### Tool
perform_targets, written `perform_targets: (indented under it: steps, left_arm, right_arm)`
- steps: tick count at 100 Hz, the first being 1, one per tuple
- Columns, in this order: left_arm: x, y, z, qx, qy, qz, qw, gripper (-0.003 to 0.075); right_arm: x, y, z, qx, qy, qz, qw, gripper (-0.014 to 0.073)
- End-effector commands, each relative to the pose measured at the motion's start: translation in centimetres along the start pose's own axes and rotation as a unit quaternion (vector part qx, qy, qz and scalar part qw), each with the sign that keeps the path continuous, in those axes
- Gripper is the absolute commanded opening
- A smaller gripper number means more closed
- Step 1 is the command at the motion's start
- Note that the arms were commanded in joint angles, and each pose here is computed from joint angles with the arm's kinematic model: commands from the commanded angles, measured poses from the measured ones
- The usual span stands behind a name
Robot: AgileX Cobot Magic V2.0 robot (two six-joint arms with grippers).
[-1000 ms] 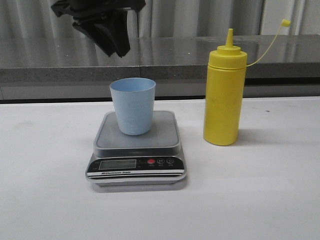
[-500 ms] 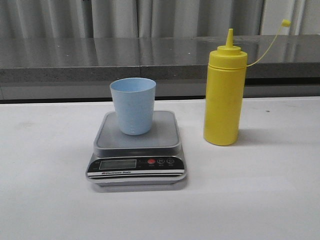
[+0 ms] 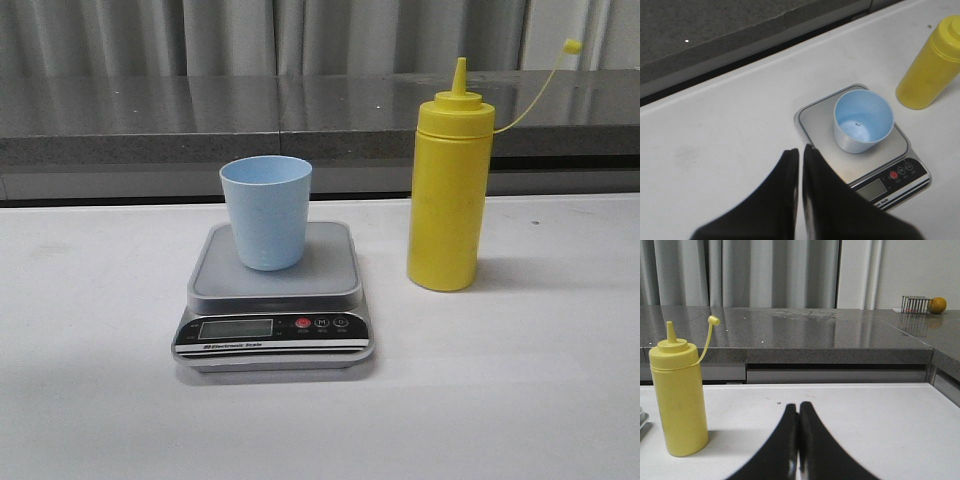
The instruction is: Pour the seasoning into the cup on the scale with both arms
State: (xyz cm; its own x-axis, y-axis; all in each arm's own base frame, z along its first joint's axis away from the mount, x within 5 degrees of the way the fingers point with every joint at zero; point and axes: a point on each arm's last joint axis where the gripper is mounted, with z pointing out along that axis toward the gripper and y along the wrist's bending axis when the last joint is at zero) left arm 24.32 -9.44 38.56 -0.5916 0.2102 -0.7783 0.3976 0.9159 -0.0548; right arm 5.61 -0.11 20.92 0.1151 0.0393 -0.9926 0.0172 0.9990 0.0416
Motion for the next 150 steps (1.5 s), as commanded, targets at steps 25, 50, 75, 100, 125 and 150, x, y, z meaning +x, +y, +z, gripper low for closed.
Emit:
perform_targets:
  steps: [25,50,75,100,125,150]
  left_arm:
    - [4.8,0.9,-6.5,-0.040,-0.123,-0.017,0.991,0.0010]
    - [9.7,0.3,-9.6,-0.046,-0.181,-0.012,0.982,0.0010]
    - [14.1,-0.1,-11.4,-0.047,-0.217,-0.010,0.975,0.0010]
    - [16.8,-0.2,-13.3,-0.070,-0.258,0.017,0.963,0.0010]
    - [17.3,-0.4,-14.3,-0.070,-0.283,0.019,0.957,0.0010]
    - [17.3,-0.4,-14.3,-0.070,-0.283,0.019,0.957,0.0010]
  right_arm:
    - [-0.8,0.1,-0.2,-0.003,-0.048,-0.008,0.999,-0.0067]
    - [-0.8,0.1,-0.2,-0.004,-0.050,-0.008,0.999,-0.0067]
    - [-0.8,0.1,-0.2,-0.003,-0.051,0.003,0.999,-0.0067]
    - [-1.9,0.1,-0.2,-0.003,-0.059,0.003,0.998,-0.0067]
    - [-4.2,0.1,-0.4,0.004,-0.027,0.003,1.000,-0.0067]
    - [-5.9,0.1,1.4,0.014,0.079,0.004,0.997,-0.0067]
